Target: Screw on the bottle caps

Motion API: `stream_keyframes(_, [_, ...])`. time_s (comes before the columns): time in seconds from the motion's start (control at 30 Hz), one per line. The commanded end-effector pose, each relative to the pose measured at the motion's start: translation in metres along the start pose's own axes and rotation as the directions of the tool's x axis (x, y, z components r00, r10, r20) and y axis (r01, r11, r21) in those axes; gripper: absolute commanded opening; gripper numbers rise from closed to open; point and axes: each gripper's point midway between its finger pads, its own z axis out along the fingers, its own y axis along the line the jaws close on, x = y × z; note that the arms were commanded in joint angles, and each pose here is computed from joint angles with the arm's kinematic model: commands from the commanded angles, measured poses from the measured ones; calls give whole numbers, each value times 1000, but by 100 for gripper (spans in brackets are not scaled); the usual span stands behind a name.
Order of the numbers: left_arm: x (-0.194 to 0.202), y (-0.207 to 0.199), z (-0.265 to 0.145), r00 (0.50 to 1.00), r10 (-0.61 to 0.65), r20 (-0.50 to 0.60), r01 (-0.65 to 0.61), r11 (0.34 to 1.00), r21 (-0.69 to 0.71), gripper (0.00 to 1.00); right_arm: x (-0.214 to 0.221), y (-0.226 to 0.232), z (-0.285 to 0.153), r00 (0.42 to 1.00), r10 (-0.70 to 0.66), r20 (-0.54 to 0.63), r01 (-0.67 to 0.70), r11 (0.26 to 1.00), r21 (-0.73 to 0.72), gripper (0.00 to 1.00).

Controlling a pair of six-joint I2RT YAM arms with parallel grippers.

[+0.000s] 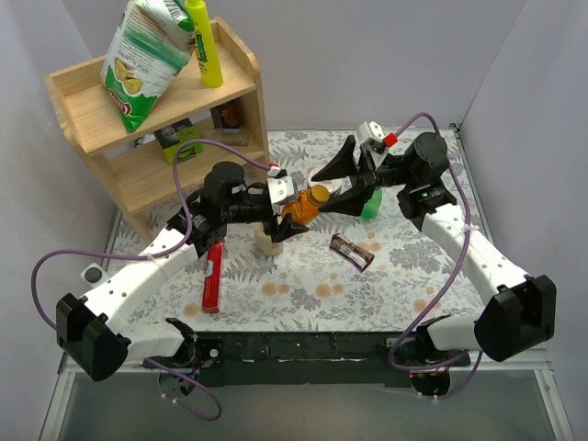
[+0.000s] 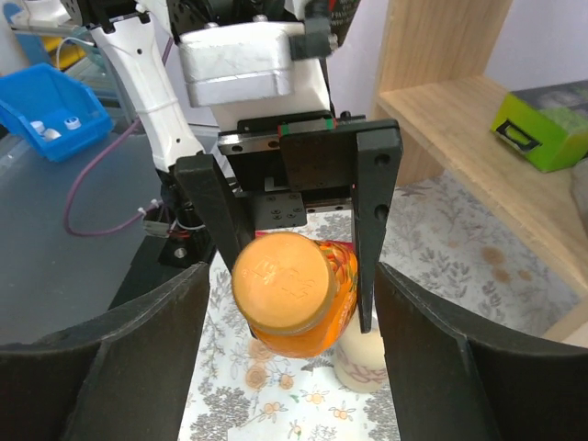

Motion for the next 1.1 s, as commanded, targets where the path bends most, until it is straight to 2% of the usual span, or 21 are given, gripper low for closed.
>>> stream_keyframes(0.0, [-22,0,-4,998,43,46,-43,999,13,0,-9,1,7,1000,-20,11,20,999,-30,72])
stream_keyframes(0.3, [-16,4,-1,999,37,35,-36,999,-6,0,-17,-7,16,1000,-14,28,14,1000,-8,48])
stream_keyframes(0.37, [-9,16,2,1000,26,9,-25,998,-64,0,-17,-15,19,999,20,33,-21,999,46,44])
stream_keyframes(0.4, [-12,23,5,999,42,12,-40,993,-110,0,-18,-21,20,999,22,33,-24,997,80,40])
stream_keyframes(0.47, [-13,35,7,999,36,12,-33,980,-197,0,-17,-32,22,997,67,37,-73,981,179,37])
stream_keyframes(0.53, [-15,50,8,998,57,-1,-55,950,-307,0,-22,-46,26,998,57,36,-65,948,310,26])
stream_keyframes(0.57, [-15,54,8,998,61,-6,-60,940,-335,0,-11,-50,22,994,110,5,-104,923,370,20])
stream_keyframes(0.6, [-16,57,9,998,64,-12,-64,929,-364,0,-9,-56,20,991,133,-5,-118,896,428,7])
stream_keyframes(0.63, [-14,58,9,998,62,-17,-64,927,-369,0,-16,-66,19,992,130,-4,-110,854,509,6])
stream_keyframes(0.67, [-13,56,10,998,57,-19,-60,929,-365,0,-6,-66,18,984,175,-23,-136,837,530,7])
stream_keyframes(0.73, [-12,50,10,999,44,-18,-48,940,-337,0,-8,-59,24,987,155,-34,-119,864,489,24])
stream_keyframes(0.77, [-11,47,10,999,43,-24,-49,946,-319,0,-16,-57,26,995,87,-38,-61,891,449,33])
stream_keyframes(0.8, [-8,43,8,998,40,-39,-50,953,-300,0,-20,-52,27,998,59,-35,-40,911,411,48])
stream_keyframes(0.87, [-15,34,1,999,49,-12,-50,968,-246,0,-26,-36,19,1000,7,-19,-1,949,315,59])
stream_keyframes(0.9, [-11,35,-6,999,38,-20,-41,972,-233,0,-39,-32,17,998,-56,8,52,958,281,69])
stream_keyframes(0.93, [-17,25,-10,999,41,6,-39,983,-177,0,-40,-23,14,997,-71,8,68,973,221,72])
stream_keyframes(1.0, [-13,25,-18,1000,15,-2,-15,987,-160,0,-44,-15,14,993,-116,22,110,979,172,80])
stream_keyframes(1.07, [-16,15,-20,1000,29,4,-29,994,-103,0,-44,-6,16,994,-97,42,91,989,115,80])
